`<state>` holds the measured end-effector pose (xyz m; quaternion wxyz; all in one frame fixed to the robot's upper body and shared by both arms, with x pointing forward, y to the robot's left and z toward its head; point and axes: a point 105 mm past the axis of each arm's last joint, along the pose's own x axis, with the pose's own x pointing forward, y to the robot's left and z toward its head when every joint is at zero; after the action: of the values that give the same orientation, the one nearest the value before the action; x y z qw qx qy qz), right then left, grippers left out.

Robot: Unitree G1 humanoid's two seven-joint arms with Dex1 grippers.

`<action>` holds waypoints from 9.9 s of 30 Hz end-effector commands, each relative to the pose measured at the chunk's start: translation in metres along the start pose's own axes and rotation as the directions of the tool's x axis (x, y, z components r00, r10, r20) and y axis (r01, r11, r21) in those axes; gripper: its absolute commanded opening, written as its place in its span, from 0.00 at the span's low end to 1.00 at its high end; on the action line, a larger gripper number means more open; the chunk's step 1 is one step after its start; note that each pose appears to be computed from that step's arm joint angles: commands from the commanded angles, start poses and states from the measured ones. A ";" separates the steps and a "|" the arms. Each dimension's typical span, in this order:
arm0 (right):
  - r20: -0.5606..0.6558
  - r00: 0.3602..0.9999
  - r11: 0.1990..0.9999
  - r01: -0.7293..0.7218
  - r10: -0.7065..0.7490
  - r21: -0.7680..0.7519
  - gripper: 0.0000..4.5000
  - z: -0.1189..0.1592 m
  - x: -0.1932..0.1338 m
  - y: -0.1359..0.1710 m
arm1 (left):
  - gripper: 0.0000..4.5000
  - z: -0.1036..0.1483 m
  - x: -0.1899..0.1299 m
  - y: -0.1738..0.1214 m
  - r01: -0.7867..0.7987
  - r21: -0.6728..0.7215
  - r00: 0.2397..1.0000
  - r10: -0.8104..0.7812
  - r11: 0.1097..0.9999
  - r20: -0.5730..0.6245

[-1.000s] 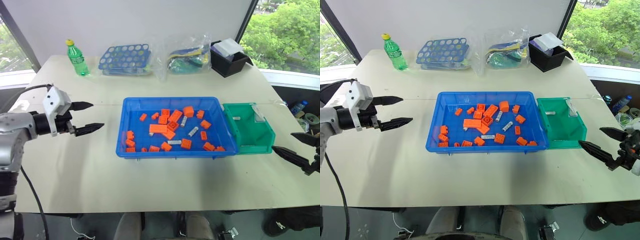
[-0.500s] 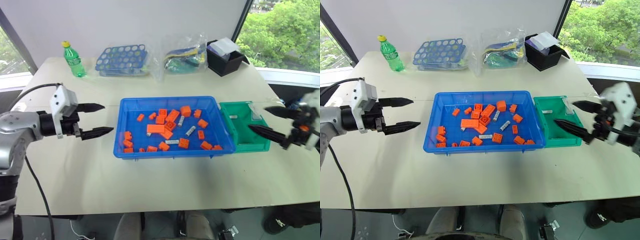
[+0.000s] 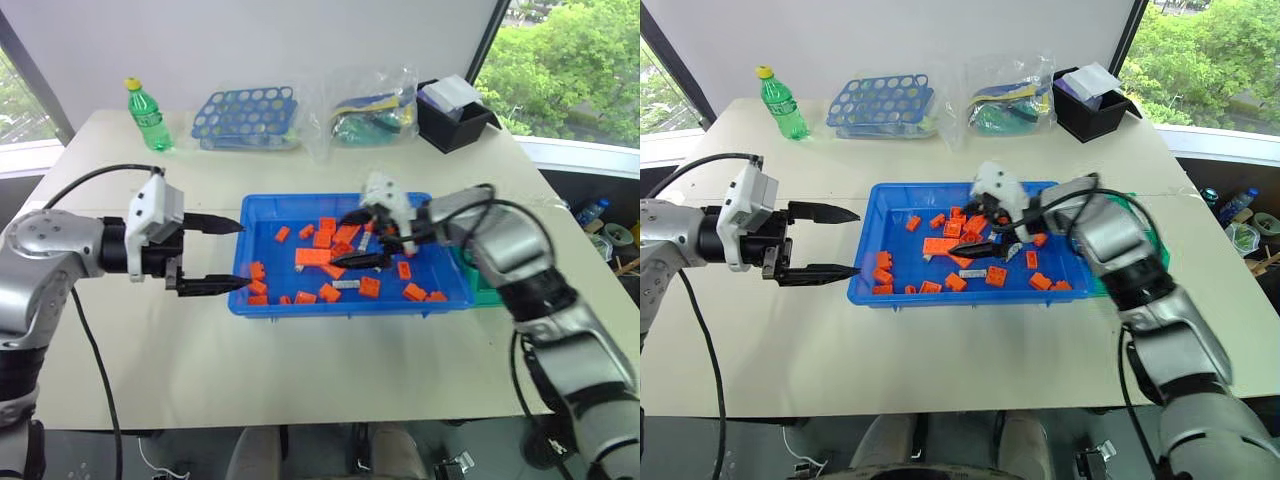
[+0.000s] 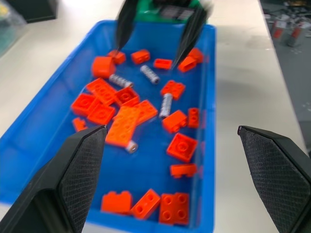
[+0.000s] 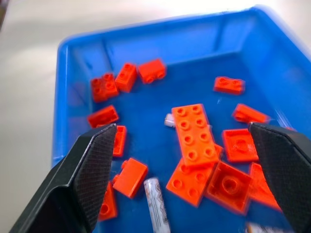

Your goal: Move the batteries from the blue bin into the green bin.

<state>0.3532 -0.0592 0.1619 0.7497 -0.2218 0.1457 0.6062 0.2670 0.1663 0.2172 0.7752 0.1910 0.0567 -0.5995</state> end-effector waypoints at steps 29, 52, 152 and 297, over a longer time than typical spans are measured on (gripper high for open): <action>0.077 0.996 0.999 0.036 -0.034 -0.023 0.26 0.022 0.044 -0.023 | 1.00 0.015 0.000 -0.003 -0.080 0.047 0.996 0.078 0.996 0.034; 0.115 0.975 0.976 0.172 -0.188 0.130 0.94 0.023 0.042 -0.023 | 1.00 0.017 -0.001 0.006 -0.082 0.036 0.995 0.079 0.996 0.067; -0.254 0.954 0.980 -0.184 0.160 -0.073 0.35 -0.065 0.005 0.012 | 1.00 0.030 0.023 -0.009 -0.088 0.040 0.987 0.081 0.995 0.142; -0.123 0.839 0.756 0.533 -0.530 0.379 0.31 -0.072 -0.014 -0.031 | 1.00 0.036 0.039 0.012 -0.084 0.068 0.977 0.068 0.994 0.204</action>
<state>0.3825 -0.1170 0.0931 0.9137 -0.0974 0.2320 0.3192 0.2860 0.1172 0.2274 0.7900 0.1473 -0.0274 -0.5946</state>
